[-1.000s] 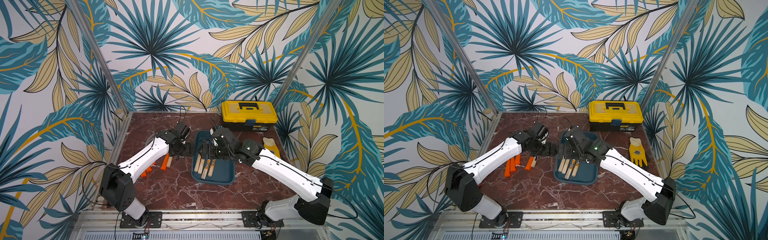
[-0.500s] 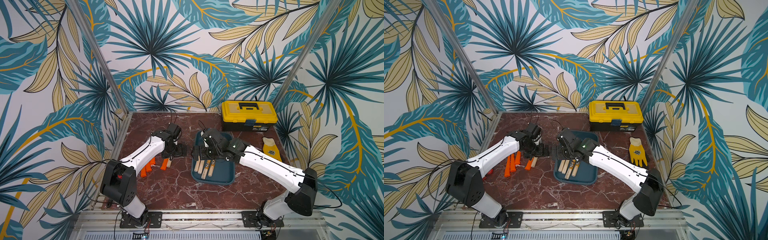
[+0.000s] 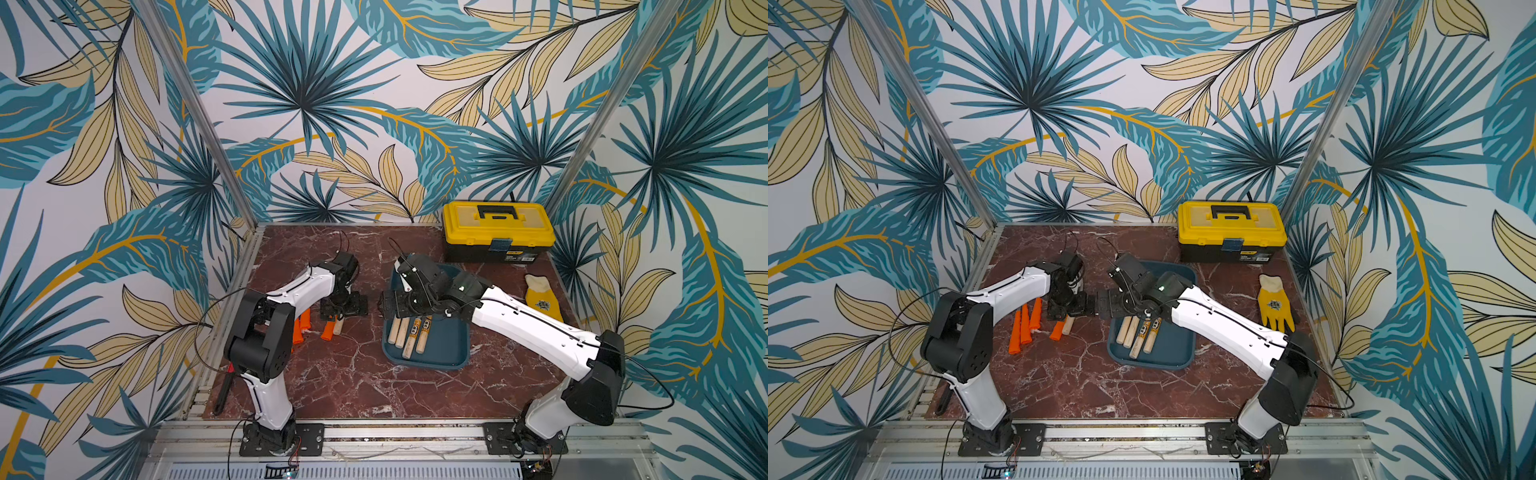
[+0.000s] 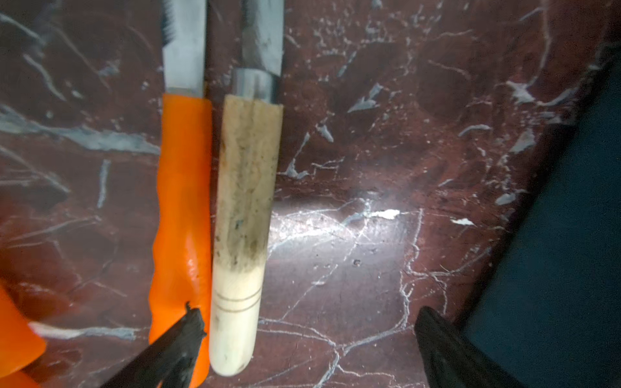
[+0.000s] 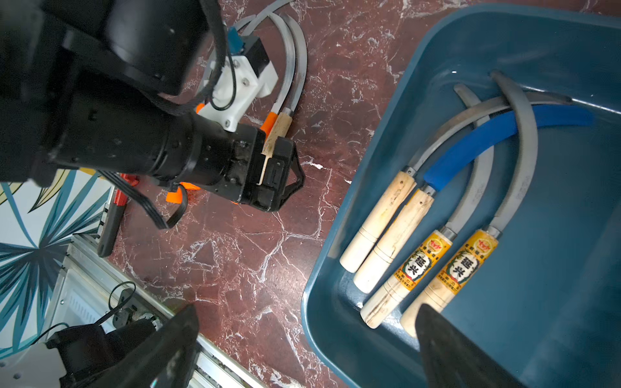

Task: Put small sickles into storage boxes
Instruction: Pick up the sickle at the center of the board.

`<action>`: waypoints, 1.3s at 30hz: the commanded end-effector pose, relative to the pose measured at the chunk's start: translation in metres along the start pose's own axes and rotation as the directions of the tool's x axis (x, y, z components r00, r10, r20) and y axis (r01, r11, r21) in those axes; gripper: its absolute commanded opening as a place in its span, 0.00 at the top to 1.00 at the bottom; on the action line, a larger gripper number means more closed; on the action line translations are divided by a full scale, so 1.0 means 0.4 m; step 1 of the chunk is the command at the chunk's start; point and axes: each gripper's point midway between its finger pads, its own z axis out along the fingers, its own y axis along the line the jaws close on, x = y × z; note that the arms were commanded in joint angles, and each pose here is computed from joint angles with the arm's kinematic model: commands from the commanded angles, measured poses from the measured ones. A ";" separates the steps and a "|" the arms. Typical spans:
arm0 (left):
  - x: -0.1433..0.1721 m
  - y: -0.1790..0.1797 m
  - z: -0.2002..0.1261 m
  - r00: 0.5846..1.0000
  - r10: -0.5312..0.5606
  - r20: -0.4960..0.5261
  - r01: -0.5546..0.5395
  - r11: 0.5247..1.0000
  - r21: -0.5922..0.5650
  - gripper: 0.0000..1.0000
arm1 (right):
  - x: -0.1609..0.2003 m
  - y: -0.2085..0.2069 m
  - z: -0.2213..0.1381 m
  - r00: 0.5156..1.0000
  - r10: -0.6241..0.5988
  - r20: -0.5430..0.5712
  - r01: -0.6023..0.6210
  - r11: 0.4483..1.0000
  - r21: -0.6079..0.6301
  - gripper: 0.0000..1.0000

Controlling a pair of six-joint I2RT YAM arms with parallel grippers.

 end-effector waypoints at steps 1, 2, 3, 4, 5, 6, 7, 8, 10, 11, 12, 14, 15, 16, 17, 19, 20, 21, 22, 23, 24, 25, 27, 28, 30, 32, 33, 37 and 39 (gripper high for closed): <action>-0.028 -0.011 0.011 1.000 0.014 0.015 -0.014 1.000 0.020 0.00 | 0.004 -0.015 0.008 0.999 -0.038 -0.021 0.038 0.999 0.029 0.01; -0.028 -0.010 0.019 1.000 0.013 0.010 -0.013 1.000 0.019 0.01 | 0.005 -0.018 0.010 0.999 -0.041 -0.025 0.041 0.999 0.031 0.00; -0.028 -0.010 0.027 1.000 0.010 0.005 -0.010 1.000 0.017 0.02 | 0.004 -0.021 0.011 0.999 -0.041 -0.027 0.042 0.999 0.033 0.00; -0.029 -0.010 0.033 1.000 0.009 0.001 -0.009 1.000 0.017 0.03 | 0.004 -0.023 0.013 0.999 -0.042 -0.028 0.043 0.998 0.034 0.00; -0.030 -0.009 0.038 1.000 0.007 0.000 -0.007 1.000 0.015 0.05 | 0.004 -0.026 0.014 0.999 -0.043 -0.031 0.044 0.998 0.035 0.01; -0.029 -0.008 0.046 1.000 0.003 -0.007 -0.003 1.000 0.015 0.08 | 0.004 -0.028 0.015 0.999 -0.043 -0.033 0.044 0.998 0.035 0.00; -0.029 -0.007 0.052 1.000 0.001 -0.010 -0.001 1.000 0.013 0.10 | 0.003 -0.032 0.017 0.999 -0.041 -0.035 0.043 0.998 0.037 0.00; -0.029 -0.007 0.058 1.000 0.000 -0.014 0.000 1.000 0.012 0.15 | 0.002 -0.035 0.018 0.998 -0.040 -0.039 0.041 0.998 0.036 0.01; -0.029 -0.005 0.068 1.000 -0.004 -0.019 0.004 1.000 0.009 0.25 | -0.001 -0.040 0.020 0.999 -0.037 -0.040 0.038 0.999 0.036 0.00; -0.030 -0.006 0.071 1.000 -0.004 -0.020 0.004 1.000 0.007 0.32 | -0.003 -0.045 0.021 0.999 -0.034 -0.041 0.036 0.999 0.037 0.01; -0.031 -0.006 0.076 1.000 -0.005 -0.022 0.005 1.000 0.007 0.39 | -0.003 -0.048 0.021 0.998 -0.032 -0.045 0.034 0.999 0.037 0.01; -0.033 -0.006 0.079 1.000 -0.007 -0.023 0.007 1.000 0.005 0.54 | -0.002 -0.057 0.021 0.998 -0.026 -0.051 0.028 0.999 0.042 0.01; -0.033 -0.008 0.081 1.000 -0.005 -0.026 0.005 1.000 0.008 0.64 | -0.002 -0.060 0.021 0.998 -0.024 -0.053 0.026 0.999 0.042 0.00; -0.034 -0.010 0.082 1.000 -0.001 -0.025 0.001 1.000 0.009 0.73 | 0.001 -0.061 0.021 0.998 -0.025 -0.056 0.027 0.999 0.042 0.00; -0.034 -0.014 0.081 1.000 0.004 -0.026 -0.004 1.000 0.012 0.83 | 0.004 -0.061 0.022 0.998 -0.026 -0.059 0.029 0.999 0.041 0.01; -0.036 -0.020 0.078 1.000 0.009 -0.024 -0.009 1.000 0.018 0.99 | 0.008 -0.063 0.021 0.998 -0.029 -0.063 0.032 0.999 0.040 0.01; -0.036 -0.023 0.078 1.000 0.009 -0.024 -0.009 1.000 0.023 1.00 | 0.009 -0.062 0.021 0.997 -0.030 -0.064 0.032 0.999 0.039 0.01; -0.037 -0.025 0.076 1.000 0.008 -0.023 -0.007 1.000 0.025 1.00 | 0.003 -0.077 0.020 0.998 -0.019 -0.061 0.021 0.999 0.046 0.00; -0.036 -0.027 0.076 1.000 0.005 -0.025 -0.005 1.000 0.029 1.00 | -0.006 -0.090 0.019 0.998 -0.006 -0.055 0.009 0.999 0.052 0.00; -0.038 -0.030 0.073 1.000 0.004 -0.021 -0.003 0.999 0.032 1.00 | -0.004 -0.093 0.020 0.998 -0.005 -0.057 0.008 0.999 0.052 0.01; -0.036 -0.033 0.072 1.000 0.003 -0.023 -0.002 0.999 0.036 1.00 | -0.005 -0.095 0.018 0.998 -0.003 -0.055 0.005 0.999 0.052 0.00; -0.037 -0.035 0.070 1.000 0.003 -0.020 -0.002 0.999 0.037 1.00 | -0.004 -0.097 0.017 0.998 -0.002 -0.056 0.005 0.999 0.051 0.00; -0.036 -0.044 0.062 1.000 0.005 -0.015 -0.005 0.999 0.044 1.00 | -0.004 -0.100 0.015 0.998 0.000 -0.055 0.002 0.999 0.051 0.00; -0.038 -0.049 0.057 1.000 0.007 -0.010 -0.007 0.999 0.048 1.00 | -0.006 -0.103 0.013 0.999 0.001 -0.053 0.002 0.999 0.051 0.00; -0.038 -0.058 0.048 1.000 0.010 -0.001 -0.010 0.998 0.054 1.00 | -0.004 -0.106 0.009 0.999 0.005 -0.051 -0.003 0.999 0.052 0.00; -0.039 -0.067 0.036 1.000 0.012 0.010 -0.013 0.998 0.062 1.00 | -0.002 -0.108 0.004 0.999 0.008 -0.048 -0.006 0.999 0.050 0.00; -0.038 -0.071 0.032 1.000 0.013 0.013 -0.014 0.998 0.065 1.00 | -0.001 -0.108 0.001 0.999 0.010 -0.045 -0.007 0.999 0.048 0.00; -0.035 -0.089 0.003 0.999 0.017 0.033 -0.019 0.997 0.073 1.00 | 0.006 -0.115 -0.014 0.999 0.015 -0.043 -0.013 0.999 0.050 0.00; -0.032 -0.097 -0.011 0.999 0.022 0.042 -0.025 0.997 0.074 1.00 | 0.009 -0.120 -0.022 0.999 0.021 -0.040 -0.018 0.998 0.056 0.00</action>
